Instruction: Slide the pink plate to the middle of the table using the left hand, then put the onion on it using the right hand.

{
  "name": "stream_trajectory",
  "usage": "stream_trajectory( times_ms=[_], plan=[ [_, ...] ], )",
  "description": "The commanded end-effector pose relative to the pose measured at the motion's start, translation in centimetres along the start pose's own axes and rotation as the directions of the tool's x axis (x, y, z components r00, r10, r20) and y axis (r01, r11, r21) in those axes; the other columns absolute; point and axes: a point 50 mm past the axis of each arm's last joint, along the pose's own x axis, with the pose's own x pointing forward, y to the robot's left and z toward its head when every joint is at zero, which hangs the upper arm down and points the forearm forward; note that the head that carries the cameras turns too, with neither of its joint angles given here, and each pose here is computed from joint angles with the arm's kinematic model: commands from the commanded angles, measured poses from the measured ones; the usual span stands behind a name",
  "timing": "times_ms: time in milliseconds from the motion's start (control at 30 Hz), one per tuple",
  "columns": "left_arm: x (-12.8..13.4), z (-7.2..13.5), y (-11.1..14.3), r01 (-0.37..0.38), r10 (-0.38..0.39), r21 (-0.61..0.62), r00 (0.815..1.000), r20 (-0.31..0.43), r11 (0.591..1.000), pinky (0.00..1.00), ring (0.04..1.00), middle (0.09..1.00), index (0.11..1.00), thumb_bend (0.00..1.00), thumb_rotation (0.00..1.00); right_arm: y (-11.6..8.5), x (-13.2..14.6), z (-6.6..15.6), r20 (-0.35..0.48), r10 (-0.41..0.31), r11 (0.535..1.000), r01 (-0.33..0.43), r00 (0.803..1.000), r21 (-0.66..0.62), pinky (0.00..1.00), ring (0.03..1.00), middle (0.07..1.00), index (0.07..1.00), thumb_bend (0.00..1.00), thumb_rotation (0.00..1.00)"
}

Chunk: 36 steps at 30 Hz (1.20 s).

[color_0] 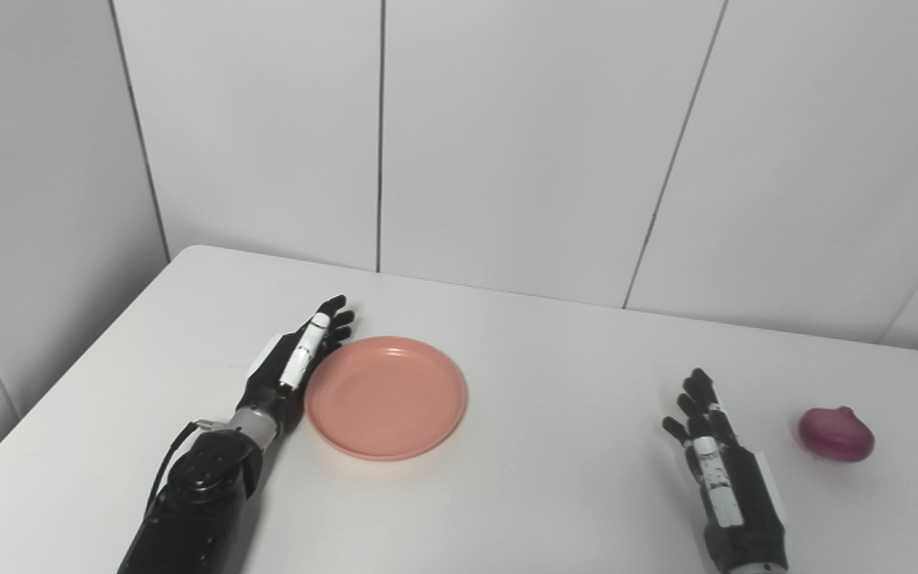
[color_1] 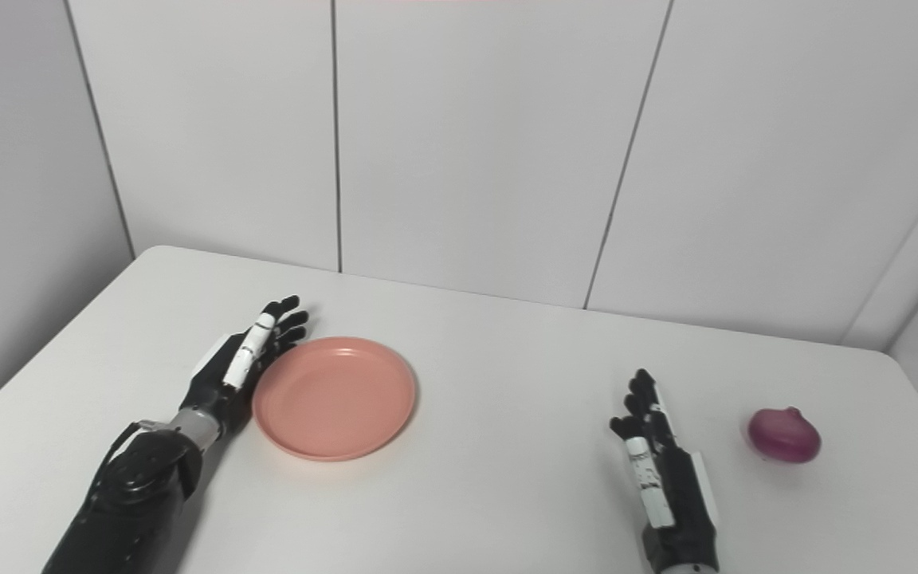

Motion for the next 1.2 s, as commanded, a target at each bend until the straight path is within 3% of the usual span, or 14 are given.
stream_trajectory(
  times_ms=[0, 300, 633, 900, 1167],
  plan=[
    [0.2, 0.3, -1.7, 0.039, -0.039, 0.005, 0.999, 0.007, 0.999, 0.98, 0.962, 0.958, 0.964, 0.53, 1.0, 0.8, 0.7, 1.5, 0.042, 0.011, 1.0, -0.011, 0.999, 0.005, 1.0, 0.992, 0.979, 0.971, 0.71, 0.77],
    [-0.3, 0.3, -3.2, 0.052, -0.052, -0.019, 0.998, 0.036, 0.998, 0.99, 0.973, 0.973, 0.979, 0.53, 1.0, 1.9, 0.7, 1.5, 0.019, -0.023, 1.0, 0.023, 1.0, -0.003, 1.0, 0.98, 0.96, 0.953, 0.72, 0.79],
    [-1.0, -0.5, -5.2, 0.071, -0.07, -0.01, 0.997, 0.043, 0.997, 0.99, 0.969, 0.975, 0.979, 0.53, 1.0, 2.4, 0.8, 0.6, -0.027, -0.077, 0.994, 0.075, 0.997, -0.077, 1.0, 0.951, 0.92, 0.908, 0.84, 0.86],
    [-1.6, -1.0, -6.5, 0.067, -0.066, -0.015, 0.997, 0.04, 0.998, 0.99, 0.973, 0.973, 0.976, 0.54, 1.0, 1.8, 0.6, 0.7, -0.018, -0.068, 0.997, 0.067, 0.998, -0.037, 1.0, 0.957, 0.923, 0.911, 0.82, 0.82],
    [-1.9, -1.1, -6.9, 0.049, -0.048, -0.013, 0.998, 0.046, 0.999, 0.99, 0.974, 0.974, 0.974, 0.54, 1.0, 0.7, 0.5, 1.0, 0.02, -0.01, 1.0, 0.01, 1.0, 0.019, 1.0, 0.983, 0.964, 0.955, 0.74, 0.77]
  ],
)
